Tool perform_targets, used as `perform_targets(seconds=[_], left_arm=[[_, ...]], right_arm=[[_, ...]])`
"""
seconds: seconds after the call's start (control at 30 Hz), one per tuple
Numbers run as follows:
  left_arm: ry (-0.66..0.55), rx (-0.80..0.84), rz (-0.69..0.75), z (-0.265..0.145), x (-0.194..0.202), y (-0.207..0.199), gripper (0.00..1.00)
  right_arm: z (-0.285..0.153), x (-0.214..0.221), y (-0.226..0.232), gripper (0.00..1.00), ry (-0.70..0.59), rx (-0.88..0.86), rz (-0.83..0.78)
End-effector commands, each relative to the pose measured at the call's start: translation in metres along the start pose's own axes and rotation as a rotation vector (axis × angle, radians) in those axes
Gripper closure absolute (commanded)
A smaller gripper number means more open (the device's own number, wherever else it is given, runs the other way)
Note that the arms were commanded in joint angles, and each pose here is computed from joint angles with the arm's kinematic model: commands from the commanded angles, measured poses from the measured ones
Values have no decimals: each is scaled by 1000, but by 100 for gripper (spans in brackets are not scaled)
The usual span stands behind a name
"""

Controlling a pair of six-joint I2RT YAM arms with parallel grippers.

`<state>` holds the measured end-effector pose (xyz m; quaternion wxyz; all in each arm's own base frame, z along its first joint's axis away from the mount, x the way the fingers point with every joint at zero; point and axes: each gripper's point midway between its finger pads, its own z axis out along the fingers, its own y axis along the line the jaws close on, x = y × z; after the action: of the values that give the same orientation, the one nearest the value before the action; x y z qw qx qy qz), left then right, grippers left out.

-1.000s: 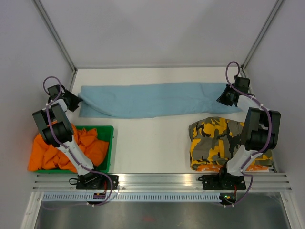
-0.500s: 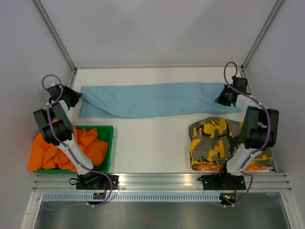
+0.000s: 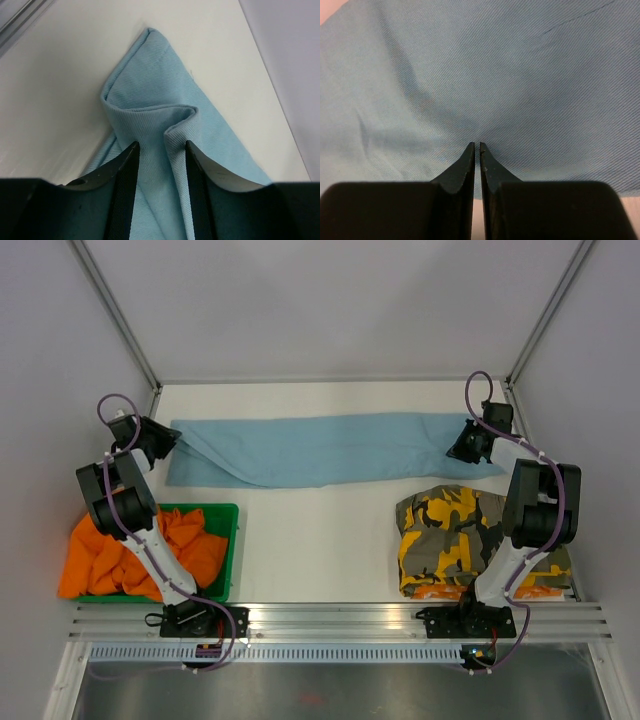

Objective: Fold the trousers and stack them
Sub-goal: Fold the trousers

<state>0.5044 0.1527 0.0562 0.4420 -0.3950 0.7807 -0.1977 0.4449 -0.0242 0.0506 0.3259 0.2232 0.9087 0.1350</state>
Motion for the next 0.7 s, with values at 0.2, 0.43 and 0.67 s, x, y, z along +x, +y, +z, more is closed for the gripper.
perform_targets(seconds=[0.2,0.43,0.67], left_arm=[[-26,80,8,17,-10,-29,54],[-46,100,-4,26,-10,-38,59],[-75,110,-5,23,-18,-53,98]], right_arm=[[2,-16,9,88,-34,-8,-2],[2,-15,8,88,-32,2,-3],[2,-14,7,88,-29,3,2]])
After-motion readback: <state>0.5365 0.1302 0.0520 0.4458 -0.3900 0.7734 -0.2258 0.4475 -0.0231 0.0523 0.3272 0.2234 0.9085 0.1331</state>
